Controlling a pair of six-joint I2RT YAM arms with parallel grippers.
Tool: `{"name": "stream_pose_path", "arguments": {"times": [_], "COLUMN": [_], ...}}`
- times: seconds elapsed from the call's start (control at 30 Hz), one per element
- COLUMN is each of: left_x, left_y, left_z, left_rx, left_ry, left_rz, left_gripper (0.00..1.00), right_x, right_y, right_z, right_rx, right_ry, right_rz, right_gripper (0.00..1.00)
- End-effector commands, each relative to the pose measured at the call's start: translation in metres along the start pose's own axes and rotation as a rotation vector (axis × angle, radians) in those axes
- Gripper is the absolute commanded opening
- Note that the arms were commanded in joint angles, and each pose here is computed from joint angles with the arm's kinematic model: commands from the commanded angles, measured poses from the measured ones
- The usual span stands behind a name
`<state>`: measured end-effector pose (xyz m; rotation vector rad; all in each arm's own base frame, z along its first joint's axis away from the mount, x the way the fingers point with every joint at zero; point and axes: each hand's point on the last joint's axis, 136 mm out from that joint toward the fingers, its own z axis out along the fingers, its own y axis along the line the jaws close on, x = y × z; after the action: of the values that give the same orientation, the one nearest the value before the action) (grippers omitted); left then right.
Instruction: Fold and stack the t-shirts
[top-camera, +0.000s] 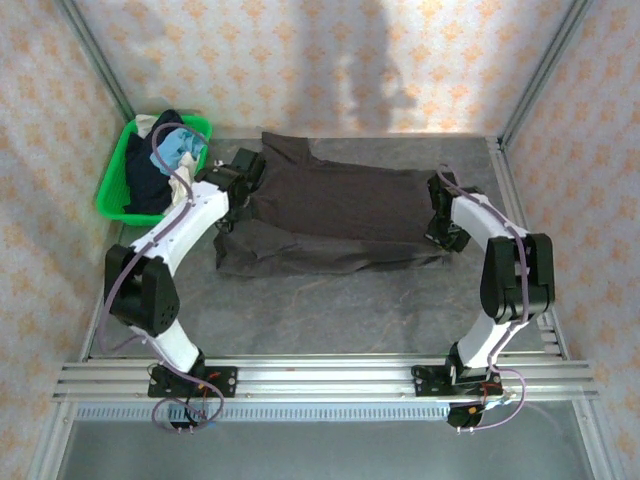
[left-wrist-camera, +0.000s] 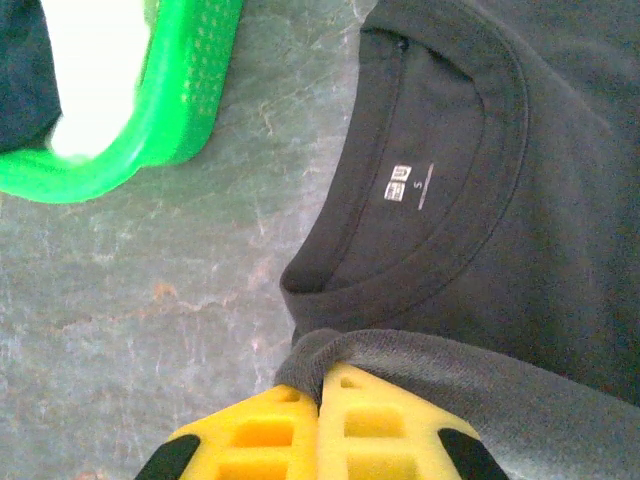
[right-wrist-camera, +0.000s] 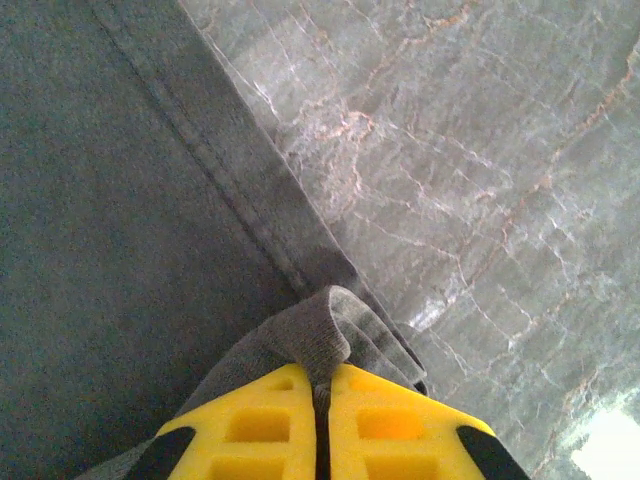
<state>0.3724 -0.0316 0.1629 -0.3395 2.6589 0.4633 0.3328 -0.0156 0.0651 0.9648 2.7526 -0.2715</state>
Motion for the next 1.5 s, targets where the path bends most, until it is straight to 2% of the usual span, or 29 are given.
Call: {"name": "stream_pose_path", "arguments": {"times": [0.0, 0.1, 0.2, 0.37, 0.47, 0.53, 0.63, 0.8, 0.9, 1.0, 1.13, 1.3, 1.47], "left_x": [-0.017, -0.023, -0.029, -0.038, -0.046, -0.052, -0.060, -0.051, -0.019, 0.019, 0.063, 0.088, 0.095], "left_y": [0.011, 0.005, 0.001, -0.017, -0.020, -0.019, -0.011, 0.007, 0.011, 0.007, 0.014, 0.013, 0.011], "left_z": [0.003, 0.010, 0.016, 0.032, 0.035, 0.036, 0.033, 0.014, 0.010, 0.017, 0.037, 0.057, 0.068], "left_rx": [-0.075, -0.090, -0.097, -0.086, -0.103, -0.106, -0.096, -0.086, -0.022, 0.057, 0.033, 0.017, 0.012], "left_ry": [-0.027, -0.015, -0.004, 0.034, 0.045, 0.049, 0.058, 0.039, 0.054, 0.094, 0.156, 0.203, 0.227], "left_rz": [0.011, 0.030, 0.037, 0.058, 0.069, 0.066, 0.039, -0.002, -0.041, -0.071, -0.071, -0.060, -0.053], "left_gripper": [0.00, 0.00, 0.00, 0.00, 0.16, 0.35, 0.53, 0.66, 0.68, 0.67, 0.65, 0.61, 0.50], "right_x": [-0.019, -0.024, -0.027, -0.017, 0.001, 0.014, 0.026, 0.045, 0.048, 0.039, 0.027, 0.006, -0.017], "right_y": [-0.005, -0.010, -0.016, -0.028, -0.027, -0.021, -0.015, 0.003, 0.011, 0.014, 0.021, 0.030, 0.045], "right_z": [-0.003, -0.006, -0.015, -0.024, -0.022, -0.018, -0.017, -0.023, -0.019, -0.013, -0.004, 0.006, 0.014], "right_rx": [0.051, 0.076, 0.086, 0.065, -0.005, -0.071, -0.125, -0.236, -0.255, -0.208, -0.152, -0.110, -0.094], "right_ry": [-0.053, -0.065, -0.096, -0.118, -0.104, -0.089, -0.072, -0.067, -0.055, -0.054, -0.049, -0.059, -0.074], "right_rz": [-0.003, -0.001, 0.004, 0.016, 0.015, 0.007, -0.009, -0.047, -0.058, -0.064, -0.078, -0.073, -0.073], "right_gripper": [0.12, 0.19, 0.34, 0.43, 0.48, 0.50, 0.51, 0.52, 0.51, 0.49, 0.46, 0.41, 0.31]}}
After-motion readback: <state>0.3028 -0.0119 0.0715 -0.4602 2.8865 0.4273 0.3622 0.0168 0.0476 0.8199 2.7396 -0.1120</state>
